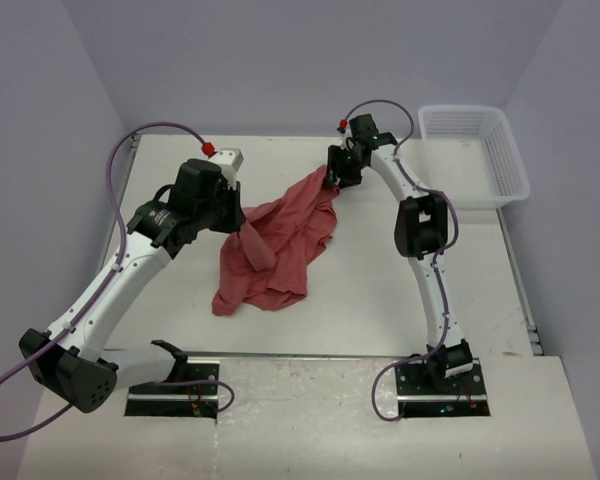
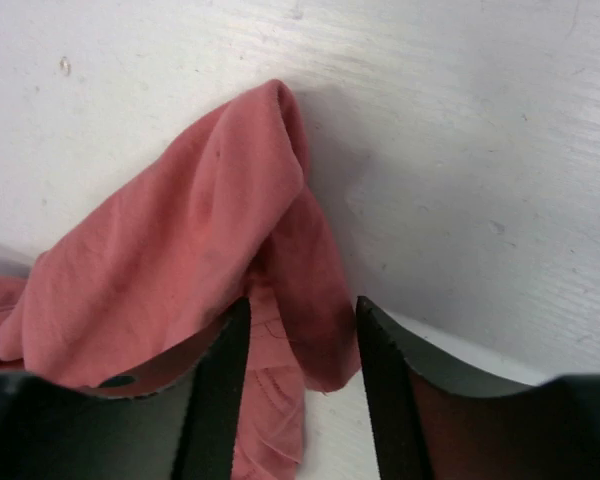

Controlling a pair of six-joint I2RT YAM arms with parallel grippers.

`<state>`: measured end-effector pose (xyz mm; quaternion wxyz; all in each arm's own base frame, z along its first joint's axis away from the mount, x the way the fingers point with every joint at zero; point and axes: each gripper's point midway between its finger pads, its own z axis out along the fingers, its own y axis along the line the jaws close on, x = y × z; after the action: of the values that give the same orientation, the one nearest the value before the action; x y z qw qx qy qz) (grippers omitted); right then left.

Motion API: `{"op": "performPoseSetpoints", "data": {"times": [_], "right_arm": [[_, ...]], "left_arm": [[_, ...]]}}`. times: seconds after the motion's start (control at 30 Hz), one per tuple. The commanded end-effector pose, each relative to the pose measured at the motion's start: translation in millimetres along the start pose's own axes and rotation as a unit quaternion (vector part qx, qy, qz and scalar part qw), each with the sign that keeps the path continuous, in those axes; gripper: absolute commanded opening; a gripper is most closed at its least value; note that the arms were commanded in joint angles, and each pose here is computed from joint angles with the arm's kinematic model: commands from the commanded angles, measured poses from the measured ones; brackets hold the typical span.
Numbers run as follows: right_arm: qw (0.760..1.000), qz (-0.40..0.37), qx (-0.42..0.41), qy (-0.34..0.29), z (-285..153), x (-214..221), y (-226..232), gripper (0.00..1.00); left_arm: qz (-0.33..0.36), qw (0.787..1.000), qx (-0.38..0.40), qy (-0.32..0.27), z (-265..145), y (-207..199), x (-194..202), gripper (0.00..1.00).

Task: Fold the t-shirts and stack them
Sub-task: Flatten out the tshirt

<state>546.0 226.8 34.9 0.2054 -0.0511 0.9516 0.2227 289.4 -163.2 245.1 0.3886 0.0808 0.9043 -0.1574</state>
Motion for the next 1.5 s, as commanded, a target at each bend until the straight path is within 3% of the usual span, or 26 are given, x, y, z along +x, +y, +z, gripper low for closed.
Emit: {"op": "performPoseSetpoints", "data": {"times": [0.0, 0.07, 0.1, 0.17, 0.33, 0.47, 0.73, 0.97, 1.17, 1.37, 1.43, 1.47], "right_arm": [[0.999, -0.005, -0.04, -0.027, -9, -18, 22, 0.44], [0.999, -0.002, -0.036, -0.031, -10, -20, 21, 0.27], [0.999, -0.002, -0.033, -0.032, -10, -21, 21, 0.11], [0.999, -0.004, -0.032, -0.039, -14, -24, 22, 0.0], [0.998, 0.001, -0.014, -0.053, -36, -30, 25, 0.0], [0.996, -0.005, 0.017, -0.086, -83, -43, 35, 0.0], [0.967, -0.037, 0.121, -0.22, -276, -64, 53, 0.0], [0.934, -0.038, 0.184, -0.303, -414, -24, 57, 0.0], [0.905, -0.029, 0.167, -0.39, -517, 23, 75, 0.0], [0.878, -0.03, 0.154, -0.451, -569, 60, 79, 0.0], [0.874, -0.024, 0.139, -0.465, -588, 72, 85, 0.0], [0.871, -0.021, 0.133, -0.472, -594, 76, 88, 0.0]], "left_arm": [[0.016, 0.999, 0.025, -0.025, -11, -9, -14, 0.0], [0.017, 0.999, 0.025, -0.026, -11, -9, -15, 0.0], [0.018, 0.999, 0.025, -0.026, -10, -9, -15, 0.0], [0.017, 0.999, 0.024, -0.025, -8, -8, -13, 0.0], [0.015, 1.0, 0.011, -0.023, -5, -3, -11, 0.0], [0.019, 0.999, -0.033, -0.026, -2, 11, -16, 0.0], [0.033, 0.991, -0.09, -0.092, -39, 21, -77, 0.0], [0.044, 0.979, -0.069, -0.189, -115, 9, -124, 0.0], [0.039, 0.948, -0.048, -0.313, -197, 6, -148, 0.0], [0.004, 0.89, -0.061, -0.452, -309, 15, -182, 0.0], [0.007, 0.896, -0.056, -0.441, -308, 9, -190, 0.0], [0.007, 0.885, -0.036, -0.464, -332, 2, -197, 0.0]]}}
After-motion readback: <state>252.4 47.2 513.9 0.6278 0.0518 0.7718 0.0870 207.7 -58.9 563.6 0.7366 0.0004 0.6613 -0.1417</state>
